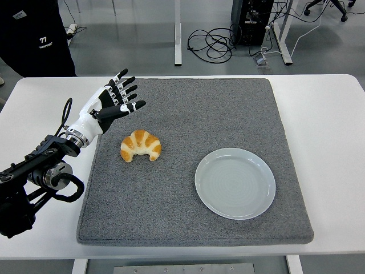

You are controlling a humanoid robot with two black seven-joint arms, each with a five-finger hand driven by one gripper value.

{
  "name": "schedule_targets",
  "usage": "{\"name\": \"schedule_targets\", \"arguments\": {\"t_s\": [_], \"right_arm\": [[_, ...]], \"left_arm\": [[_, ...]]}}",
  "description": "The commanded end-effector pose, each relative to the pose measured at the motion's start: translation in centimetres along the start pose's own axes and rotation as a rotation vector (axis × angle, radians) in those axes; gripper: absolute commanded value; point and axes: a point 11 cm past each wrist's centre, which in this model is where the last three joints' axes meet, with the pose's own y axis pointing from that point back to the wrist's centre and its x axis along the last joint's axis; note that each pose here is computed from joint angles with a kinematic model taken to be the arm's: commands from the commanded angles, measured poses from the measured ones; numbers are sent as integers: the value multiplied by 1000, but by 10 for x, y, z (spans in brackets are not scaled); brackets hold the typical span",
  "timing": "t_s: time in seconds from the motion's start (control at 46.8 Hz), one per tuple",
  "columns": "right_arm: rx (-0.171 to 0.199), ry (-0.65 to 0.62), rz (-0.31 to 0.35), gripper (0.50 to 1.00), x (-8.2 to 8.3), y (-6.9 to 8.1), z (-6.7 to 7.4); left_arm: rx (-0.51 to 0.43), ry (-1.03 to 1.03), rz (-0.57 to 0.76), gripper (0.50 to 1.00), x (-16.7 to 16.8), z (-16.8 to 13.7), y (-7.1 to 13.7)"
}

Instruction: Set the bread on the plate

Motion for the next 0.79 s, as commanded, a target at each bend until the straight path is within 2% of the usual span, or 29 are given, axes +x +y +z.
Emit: {"name": "schedule_targets", "arguments": {"t_s": [0.0,0.513,0.769], "right_arm": [[0,0,0,1000,0,0,0],[0,0,0,1000,0,0,0],[-1,0,0,1000,0,0,0]], "left_arm": [[-1,0,-1,969,0,1,0],[-8,-2,14,969,1,1,0],[-89,-13,8,969,1,9,1]]}}
